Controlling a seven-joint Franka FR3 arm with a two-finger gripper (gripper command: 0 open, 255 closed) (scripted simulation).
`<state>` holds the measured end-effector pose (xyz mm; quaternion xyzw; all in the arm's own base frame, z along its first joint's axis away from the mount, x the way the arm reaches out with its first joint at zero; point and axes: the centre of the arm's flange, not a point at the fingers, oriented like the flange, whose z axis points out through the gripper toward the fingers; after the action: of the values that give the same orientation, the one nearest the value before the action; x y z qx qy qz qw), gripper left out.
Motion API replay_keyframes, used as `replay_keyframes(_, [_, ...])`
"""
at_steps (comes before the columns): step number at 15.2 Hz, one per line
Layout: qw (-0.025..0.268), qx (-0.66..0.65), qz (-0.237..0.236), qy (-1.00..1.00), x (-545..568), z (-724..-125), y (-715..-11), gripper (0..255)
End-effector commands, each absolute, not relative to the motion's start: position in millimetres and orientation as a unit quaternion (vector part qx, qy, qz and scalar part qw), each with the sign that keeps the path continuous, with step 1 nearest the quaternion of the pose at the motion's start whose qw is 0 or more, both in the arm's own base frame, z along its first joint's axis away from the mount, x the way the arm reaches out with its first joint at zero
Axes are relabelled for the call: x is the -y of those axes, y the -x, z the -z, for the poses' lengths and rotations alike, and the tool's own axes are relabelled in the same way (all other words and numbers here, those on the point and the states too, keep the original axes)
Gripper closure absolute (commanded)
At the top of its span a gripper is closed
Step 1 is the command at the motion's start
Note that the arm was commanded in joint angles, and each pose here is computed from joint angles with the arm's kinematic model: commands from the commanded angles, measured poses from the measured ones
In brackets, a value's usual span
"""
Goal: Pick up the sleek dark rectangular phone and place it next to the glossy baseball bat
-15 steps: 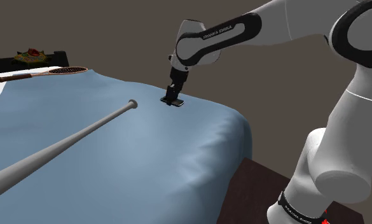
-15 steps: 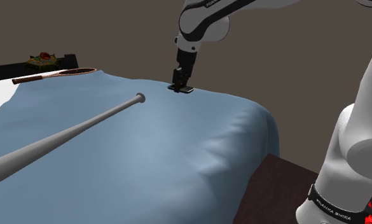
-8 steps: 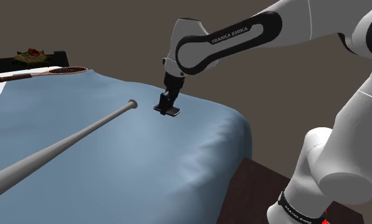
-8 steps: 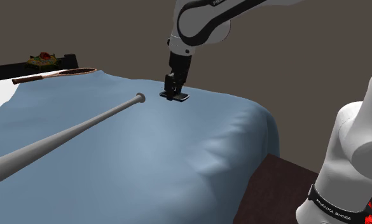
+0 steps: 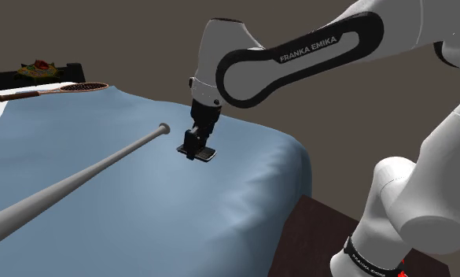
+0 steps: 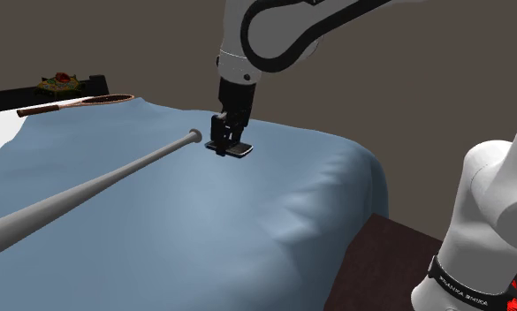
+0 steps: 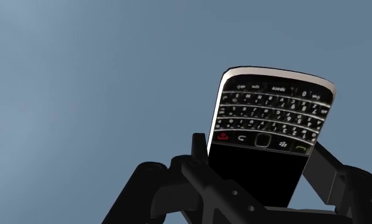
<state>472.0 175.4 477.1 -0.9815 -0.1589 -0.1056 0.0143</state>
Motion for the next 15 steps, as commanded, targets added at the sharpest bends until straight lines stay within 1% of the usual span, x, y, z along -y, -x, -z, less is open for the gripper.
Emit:
replay_keyframes(1, [0.014,0.158,0.106,0.982,-199,-475,-461,255])
replay_keyframes(13, [0.014,0.158,0.106,0.982,-342,-475,-387,255])
replay_keyframes(15, [0.014,0.158,0.106,0.982,-342,-465,-387,255])
